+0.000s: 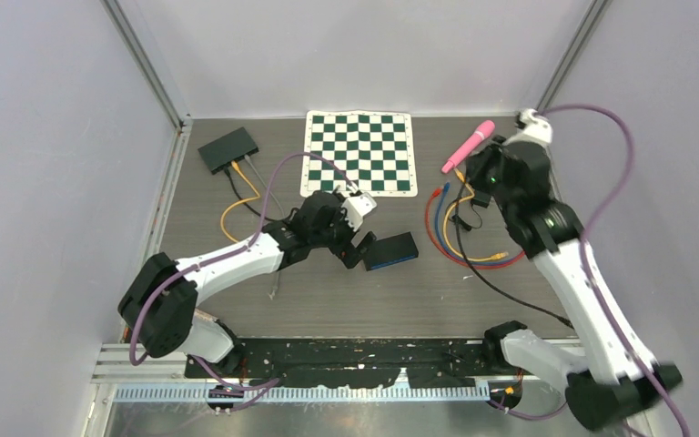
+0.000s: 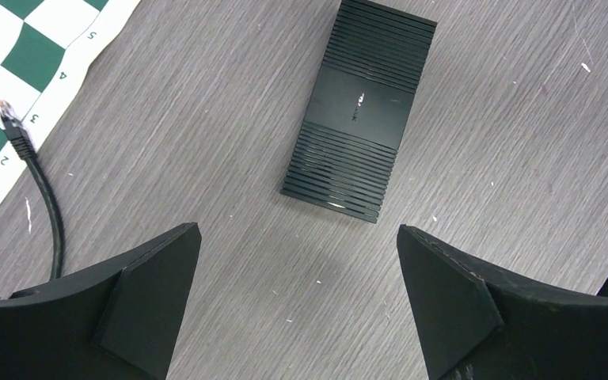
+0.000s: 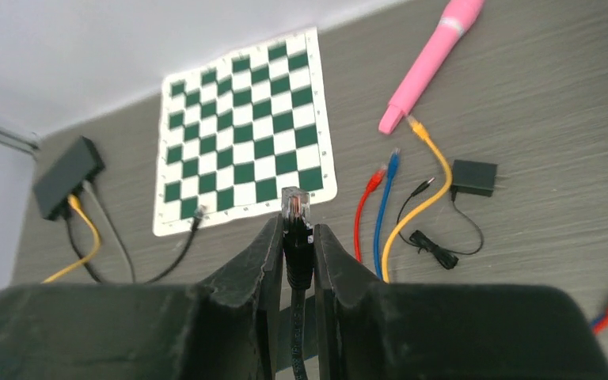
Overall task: Pull the plug from the switch port
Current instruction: Pull the connector from the switch port, then place the connector at the center of the board.
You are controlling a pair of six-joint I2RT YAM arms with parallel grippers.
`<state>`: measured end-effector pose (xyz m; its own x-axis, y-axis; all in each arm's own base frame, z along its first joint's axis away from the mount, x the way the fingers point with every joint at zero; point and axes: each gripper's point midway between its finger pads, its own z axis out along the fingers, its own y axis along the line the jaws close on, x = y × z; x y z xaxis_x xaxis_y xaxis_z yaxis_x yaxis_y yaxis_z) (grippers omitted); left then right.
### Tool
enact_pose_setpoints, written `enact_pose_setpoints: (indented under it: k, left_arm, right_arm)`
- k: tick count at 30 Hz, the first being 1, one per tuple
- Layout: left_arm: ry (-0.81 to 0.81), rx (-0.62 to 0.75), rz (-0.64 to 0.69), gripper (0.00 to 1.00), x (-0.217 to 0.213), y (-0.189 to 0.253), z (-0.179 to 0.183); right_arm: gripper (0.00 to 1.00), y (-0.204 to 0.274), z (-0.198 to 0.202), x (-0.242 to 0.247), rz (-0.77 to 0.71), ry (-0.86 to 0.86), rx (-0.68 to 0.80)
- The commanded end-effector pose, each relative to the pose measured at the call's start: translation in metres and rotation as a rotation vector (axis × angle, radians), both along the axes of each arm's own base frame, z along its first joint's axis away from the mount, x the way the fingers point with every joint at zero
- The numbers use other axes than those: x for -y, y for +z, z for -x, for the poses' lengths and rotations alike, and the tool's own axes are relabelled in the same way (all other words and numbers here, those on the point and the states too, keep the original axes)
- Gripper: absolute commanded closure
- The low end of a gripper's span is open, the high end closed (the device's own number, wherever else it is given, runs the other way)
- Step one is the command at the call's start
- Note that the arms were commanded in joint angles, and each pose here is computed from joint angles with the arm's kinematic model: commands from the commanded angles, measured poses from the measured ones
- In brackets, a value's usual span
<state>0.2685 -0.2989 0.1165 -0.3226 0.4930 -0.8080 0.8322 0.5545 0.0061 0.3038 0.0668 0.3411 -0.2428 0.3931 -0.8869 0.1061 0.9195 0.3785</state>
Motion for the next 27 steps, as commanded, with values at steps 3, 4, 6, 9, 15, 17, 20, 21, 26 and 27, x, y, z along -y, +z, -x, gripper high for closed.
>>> enact_pose_setpoints:
  k: [3, 4, 6, 9, 15, 17, 20, 21, 26, 27]
  left_arm:
    - [0.025, 0.028, 0.104, 0.00, 0.000, 0.022, 0.004]
    - [0.030, 0.023, 0.108, 0.00, -0.002, 0.020, 0.006]
    - [0.038, 0.013, 0.101, 0.00, -0.006, 0.015, 0.010]
    - [0.053, -0.002, 0.114, 0.00, -0.008, 0.016, 0.012]
    - [0.068, -0.030, 0.097, 0.00, -0.010, 0.009, 0.014]
    - [0.093, -0.041, 0.087, 0.00, -0.011, 0.004, 0.011]
    - [0.158, -0.066, 0.071, 0.00, -0.014, -0.004, 0.004]
    - [0.181, -0.084, 0.065, 0.00, -0.014, -0.008, 0.002]
    - [0.227, -0.173, 0.070, 0.00, -0.005, -0.022, 0.001]
    - [0.236, -0.184, 0.079, 0.00, -0.004, -0.024, 0.001]
  right_arm:
    - [0.92, -0.065, -0.086, -0.019, -0.061, 0.089, -0.163]
    - [0.92, -0.069, -0.094, -0.021, -0.084, 0.097, -0.173]
    - [0.91, -0.093, -0.121, -0.019, -0.147, 0.115, -0.239]
    - [0.91, -0.139, -0.152, -0.025, -0.225, 0.153, -0.369]
    - [0.72, -0.155, -0.191, -0.013, -0.287, 0.113, -0.384]
    - [0.56, -0.154, -0.193, -0.010, -0.285, 0.112, -0.392]
    - [0.38, -0.150, -0.181, -0.008, -0.266, 0.121, -0.389]
    - [0.34, -0.157, -0.173, -0.006, -0.255, 0.111, -0.404]
    - [0.30, -0.130, -0.135, -0.005, -0.216, 0.132, -0.313]
    - [0.29, -0.134, -0.127, -0.010, -0.194, 0.163, -0.321]
